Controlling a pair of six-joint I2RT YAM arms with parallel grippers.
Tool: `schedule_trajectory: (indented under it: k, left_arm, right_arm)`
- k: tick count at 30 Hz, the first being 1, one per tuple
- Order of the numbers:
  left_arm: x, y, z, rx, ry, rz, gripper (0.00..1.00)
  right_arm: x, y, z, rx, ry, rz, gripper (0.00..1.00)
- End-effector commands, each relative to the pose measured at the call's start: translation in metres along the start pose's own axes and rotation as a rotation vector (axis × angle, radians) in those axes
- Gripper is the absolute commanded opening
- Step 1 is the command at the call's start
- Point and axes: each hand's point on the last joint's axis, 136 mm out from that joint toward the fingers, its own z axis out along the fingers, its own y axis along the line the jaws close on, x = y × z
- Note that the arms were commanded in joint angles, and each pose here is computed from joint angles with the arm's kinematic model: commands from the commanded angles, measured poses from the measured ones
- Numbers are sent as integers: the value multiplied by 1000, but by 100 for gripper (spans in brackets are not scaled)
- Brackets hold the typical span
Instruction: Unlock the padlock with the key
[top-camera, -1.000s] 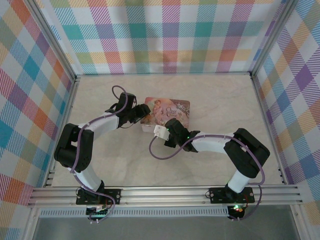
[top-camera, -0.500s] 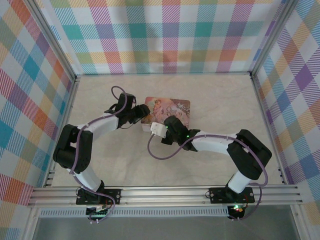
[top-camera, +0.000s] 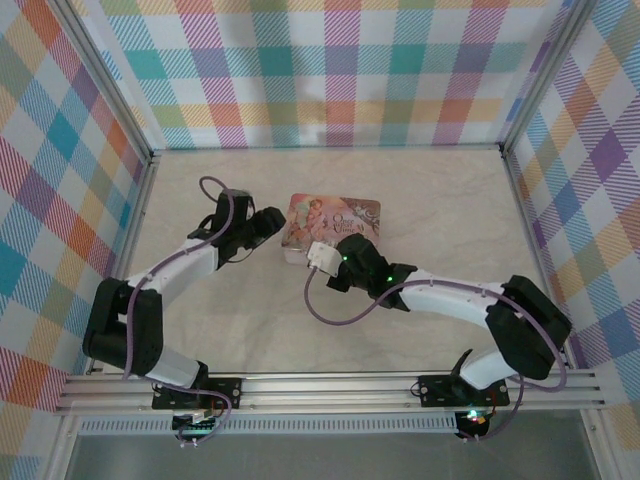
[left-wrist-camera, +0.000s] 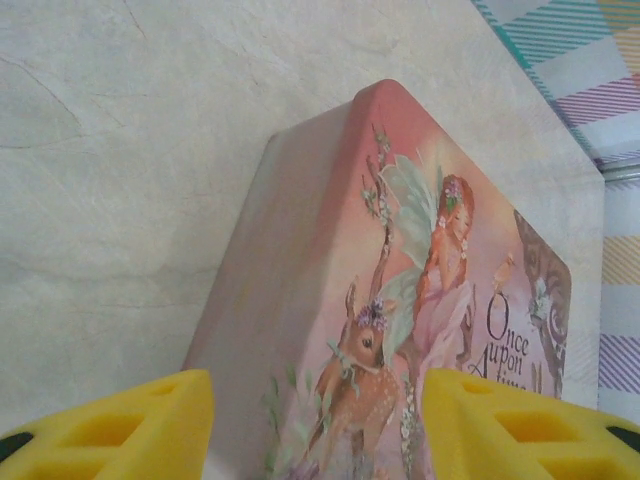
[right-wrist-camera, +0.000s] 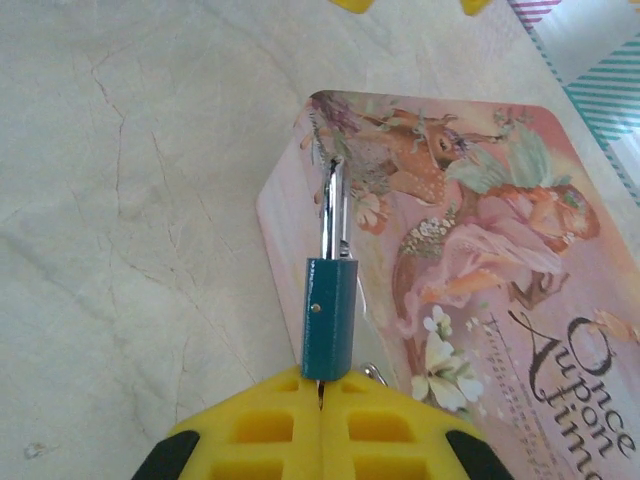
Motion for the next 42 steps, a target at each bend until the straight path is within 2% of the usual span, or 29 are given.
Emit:
schedule_trajectory:
  k: [1, 9, 16, 17, 18, 23, 30, 35, 42]
  left_arm:
    - [6, 15, -14, -38, -10, -2, 58]
    - [19, 33, -36, -65, -30, 51, 62]
    - [19, 43, -52, -104, -69, 95, 77]
    - [19, 45, -55, -115, -74, 98, 98]
    - [18, 46, -56, -122, -78, 101, 100]
    - [17, 47, -61, -135, -89, 117, 100]
    - [19, 51, -58, -145, -83, 104, 100]
    - [20, 51, -58, -138, -83, 101, 100]
    - [22, 52, -55, -130, -77, 94, 100]
  right_arm:
    - [-6, -7, -16, 31, -23, 69, 0]
    - [3, -36, -40, 110, 9, 208, 0]
    - [25, -71, -63, 201, 46, 375, 0]
    - [32, -79, -67, 226, 60, 408, 0]
    - [37, -87, -72, 250, 68, 445, 0]
    - [68, -122, -92, 361, 105, 651, 0]
    - [133, -153, -109, 490, 253, 957, 0]
    - [168, -158, -105, 485, 300, 1165, 0]
    - [202, -155, -77, 414, 387, 1317, 0]
